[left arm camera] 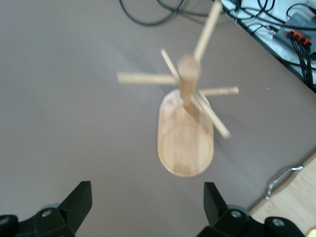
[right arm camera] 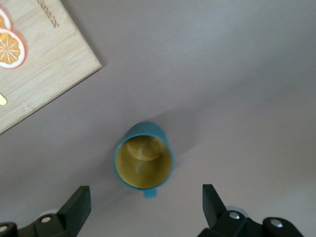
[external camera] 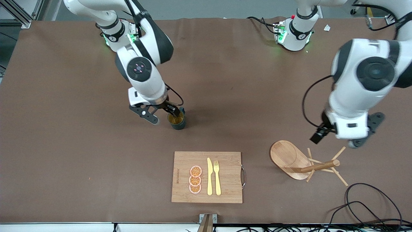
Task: Transfer cup from left to right arm and place
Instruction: 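Grasp the teal mug rim with the right gripper while the left withdraws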
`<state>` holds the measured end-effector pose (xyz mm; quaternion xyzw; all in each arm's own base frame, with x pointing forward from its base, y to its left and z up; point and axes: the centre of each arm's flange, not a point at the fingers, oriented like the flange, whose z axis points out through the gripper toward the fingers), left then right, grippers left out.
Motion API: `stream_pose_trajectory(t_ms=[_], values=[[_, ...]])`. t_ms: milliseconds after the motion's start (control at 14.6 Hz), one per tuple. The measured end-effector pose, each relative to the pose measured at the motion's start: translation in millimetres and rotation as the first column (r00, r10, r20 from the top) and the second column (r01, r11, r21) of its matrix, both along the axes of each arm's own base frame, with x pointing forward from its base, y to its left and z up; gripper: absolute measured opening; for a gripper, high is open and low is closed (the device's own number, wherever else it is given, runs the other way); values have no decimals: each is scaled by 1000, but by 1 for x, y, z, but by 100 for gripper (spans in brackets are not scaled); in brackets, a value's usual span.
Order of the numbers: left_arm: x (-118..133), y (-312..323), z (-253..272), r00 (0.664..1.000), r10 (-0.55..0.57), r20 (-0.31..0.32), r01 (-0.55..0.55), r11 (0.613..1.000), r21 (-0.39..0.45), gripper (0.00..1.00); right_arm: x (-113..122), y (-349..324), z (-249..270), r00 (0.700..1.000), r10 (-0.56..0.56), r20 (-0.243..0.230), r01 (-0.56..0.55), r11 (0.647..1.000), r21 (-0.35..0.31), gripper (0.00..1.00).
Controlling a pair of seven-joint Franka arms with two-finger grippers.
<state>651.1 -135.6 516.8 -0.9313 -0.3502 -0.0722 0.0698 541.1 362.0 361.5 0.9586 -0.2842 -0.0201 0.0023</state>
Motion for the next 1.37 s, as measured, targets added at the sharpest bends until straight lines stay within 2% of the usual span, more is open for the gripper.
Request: stream_pose_trajectory(t_ms=[206, 412, 687, 756, 962, 1100, 1168, 1306, 1375], values=[[0, 35, 23, 992, -124, -3, 124, 992, -30, 100, -3, 26, -49, 999, -37, 23, 36, 999, 8, 100], [-4, 75, 48, 973, -230, 14, 230, 969, -87, 100, -4, 35, -83, 999, -38, 24, 38, 999, 3, 100], [-28, 127, 89, 954, -299, 25, 300, 944, -139, 100, -2, 35, -102, 999, -39, 21, 39, 999, -3, 98], [-36, 136, 99, 947, -322, 15, 321, 937, -139, 100, -2, 35, -103, 999, -39, 21, 39, 999, -4, 92], [-57, 151, 118, 906, -422, -12, 417, 899, -132, 100, -2, 34, -104, 999, -40, 20, 40, 999, -5, 58], [-67, 159, 124, 864, -503, -33, 495, 859, -132, 100, -2, 34, -104, 999, -39, 20, 39, 999, -5, 41], [-73, 163, 124, 839, -542, -49, 532, 836, -137, 100, -2, 34, -104, 999, -36, 21, 36, 999, -5, 27], [-84, 168, 124, 806, -587, -75, 573, 806, -149, 100, -1, 35, -102, 1000, -6, 23, 6, 1000, -4, 8], [-89, 168, 123, 798, -596, -88, 580, 799, -158, 100, 0, 34, -101, 999, 21, 24, -21, 1000, -4, 4]])
